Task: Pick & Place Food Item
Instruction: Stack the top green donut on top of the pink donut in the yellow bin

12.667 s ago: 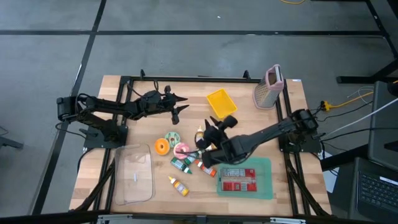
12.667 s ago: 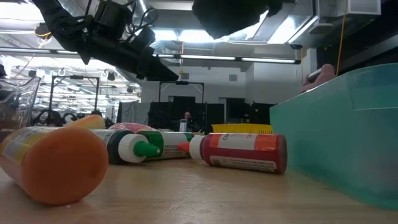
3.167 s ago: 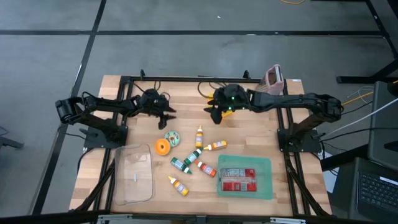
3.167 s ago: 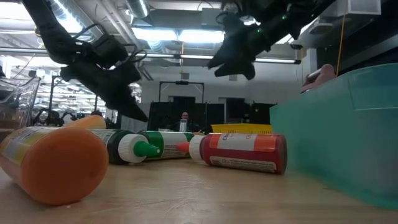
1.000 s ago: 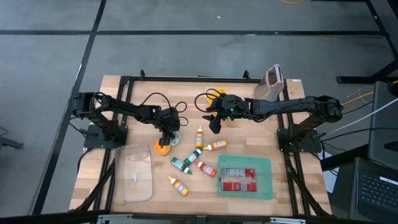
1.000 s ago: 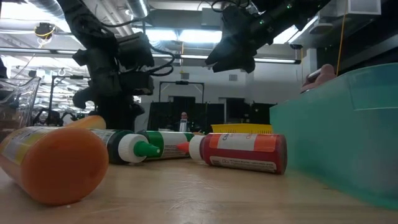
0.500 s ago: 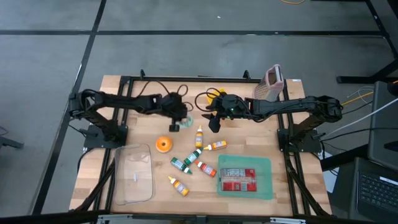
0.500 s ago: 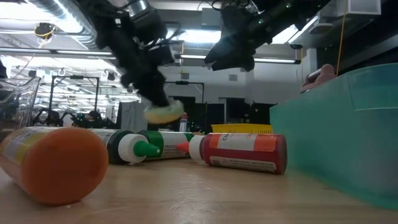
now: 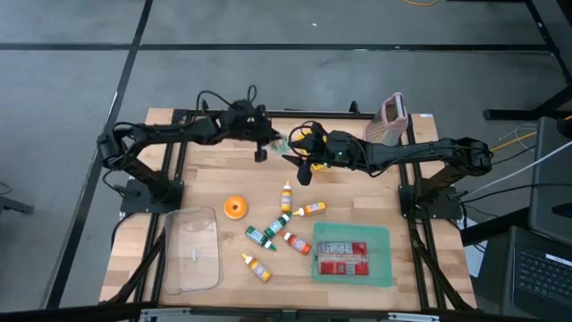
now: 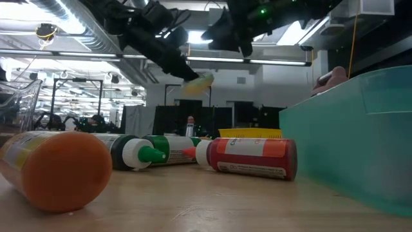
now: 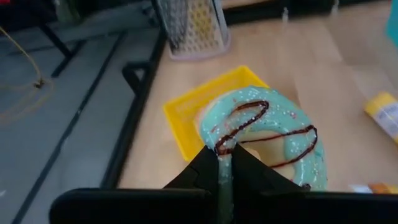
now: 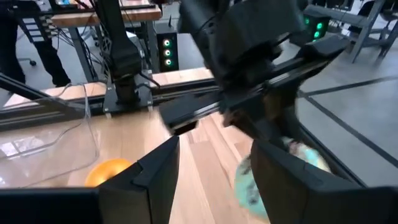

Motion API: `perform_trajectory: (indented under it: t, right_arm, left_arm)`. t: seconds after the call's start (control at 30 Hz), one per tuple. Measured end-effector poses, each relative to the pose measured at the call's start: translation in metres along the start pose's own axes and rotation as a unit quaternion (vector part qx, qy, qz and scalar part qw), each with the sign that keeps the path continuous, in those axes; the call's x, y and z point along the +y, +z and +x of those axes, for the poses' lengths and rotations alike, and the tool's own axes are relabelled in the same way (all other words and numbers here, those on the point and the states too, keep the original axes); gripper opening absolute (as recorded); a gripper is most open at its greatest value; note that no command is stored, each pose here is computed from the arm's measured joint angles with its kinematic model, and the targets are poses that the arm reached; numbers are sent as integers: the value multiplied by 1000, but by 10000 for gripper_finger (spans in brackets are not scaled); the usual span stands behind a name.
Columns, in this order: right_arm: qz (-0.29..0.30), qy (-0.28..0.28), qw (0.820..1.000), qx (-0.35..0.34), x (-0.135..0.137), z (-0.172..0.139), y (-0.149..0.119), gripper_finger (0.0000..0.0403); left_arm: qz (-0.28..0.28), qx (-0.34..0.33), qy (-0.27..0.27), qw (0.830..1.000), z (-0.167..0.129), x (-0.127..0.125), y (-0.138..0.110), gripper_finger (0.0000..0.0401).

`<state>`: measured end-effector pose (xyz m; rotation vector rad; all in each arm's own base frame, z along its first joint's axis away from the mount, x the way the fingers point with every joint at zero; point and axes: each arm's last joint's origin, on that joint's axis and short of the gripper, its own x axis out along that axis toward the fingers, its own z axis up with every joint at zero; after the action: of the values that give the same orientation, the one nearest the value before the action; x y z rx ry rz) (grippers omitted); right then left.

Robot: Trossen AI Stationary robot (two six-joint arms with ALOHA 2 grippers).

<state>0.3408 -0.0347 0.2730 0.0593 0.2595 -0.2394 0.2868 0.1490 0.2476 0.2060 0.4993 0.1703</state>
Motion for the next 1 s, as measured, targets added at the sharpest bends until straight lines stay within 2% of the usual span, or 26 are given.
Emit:
perform_trajectory:
  t: [0.13,0.27,0.33,0.57,0.67,1.0]
  right_arm:
    - [-11,6,1000,-11,3,0,2,196]
    - [-14,18,999,-31,10,-2,6,196]
    - [-15,22,999,-34,13,-2,6,196]
    - [-16,32,999,-36,20,-3,6,196]
    - [-17,36,999,-35,23,-4,5,196]
    - [-18,37,999,-35,25,-4,5,196]
  left_arm:
    - [-6,-35,-16,999,0,10,0,14]
    - [-20,-53,-29,998,13,15,-6,12]
    - [-33,-54,-44,997,25,17,-7,12]
    - [-42,-49,-47,997,74,36,3,12]
    - [-47,-51,-72,995,92,43,10,12]
    - [-55,-16,-113,992,144,47,13,12]
